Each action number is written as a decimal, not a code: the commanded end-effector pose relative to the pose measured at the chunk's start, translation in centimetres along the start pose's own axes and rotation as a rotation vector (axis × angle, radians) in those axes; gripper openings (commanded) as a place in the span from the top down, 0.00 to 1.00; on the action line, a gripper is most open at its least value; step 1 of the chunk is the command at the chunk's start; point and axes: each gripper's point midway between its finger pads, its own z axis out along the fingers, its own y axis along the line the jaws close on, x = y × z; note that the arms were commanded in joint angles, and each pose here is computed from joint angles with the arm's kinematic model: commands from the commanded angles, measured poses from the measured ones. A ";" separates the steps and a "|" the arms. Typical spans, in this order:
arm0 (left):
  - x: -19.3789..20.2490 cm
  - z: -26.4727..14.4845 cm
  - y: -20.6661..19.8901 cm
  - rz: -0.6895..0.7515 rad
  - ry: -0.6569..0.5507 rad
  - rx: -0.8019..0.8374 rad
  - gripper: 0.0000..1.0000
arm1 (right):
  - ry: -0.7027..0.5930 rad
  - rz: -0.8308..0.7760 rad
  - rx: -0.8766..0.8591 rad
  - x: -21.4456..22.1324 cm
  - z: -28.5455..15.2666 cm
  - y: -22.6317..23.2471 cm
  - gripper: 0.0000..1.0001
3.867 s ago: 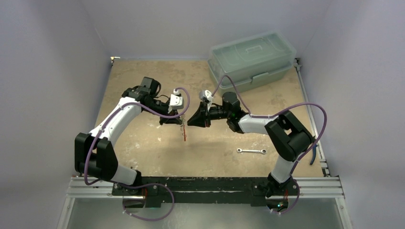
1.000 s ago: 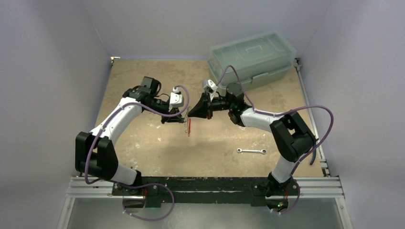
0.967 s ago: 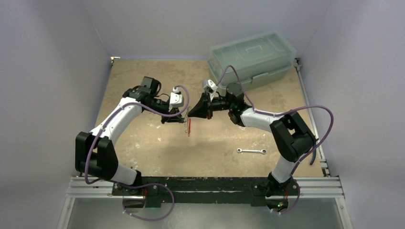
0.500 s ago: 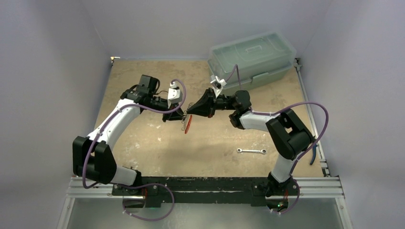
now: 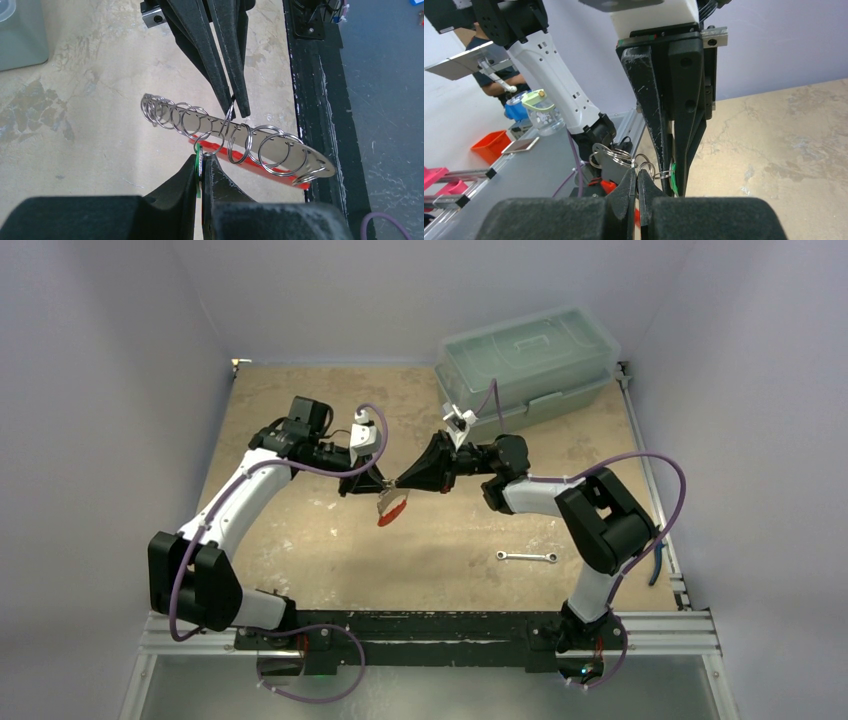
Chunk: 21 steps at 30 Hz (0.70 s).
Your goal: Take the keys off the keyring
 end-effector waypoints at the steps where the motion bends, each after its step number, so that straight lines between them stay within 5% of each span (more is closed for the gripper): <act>1: -1.6 -1.3 1.2 0.045 0.021 -0.074 1.00 | 0.022 -0.122 -0.117 -1.8 0.0 3.8 1.00; 21: -5.5 -2.9 0.8 0.112 0.018 -0.080 1.00 | 0.177 -0.082 -0.035 0.7 0.0 0.2 1.00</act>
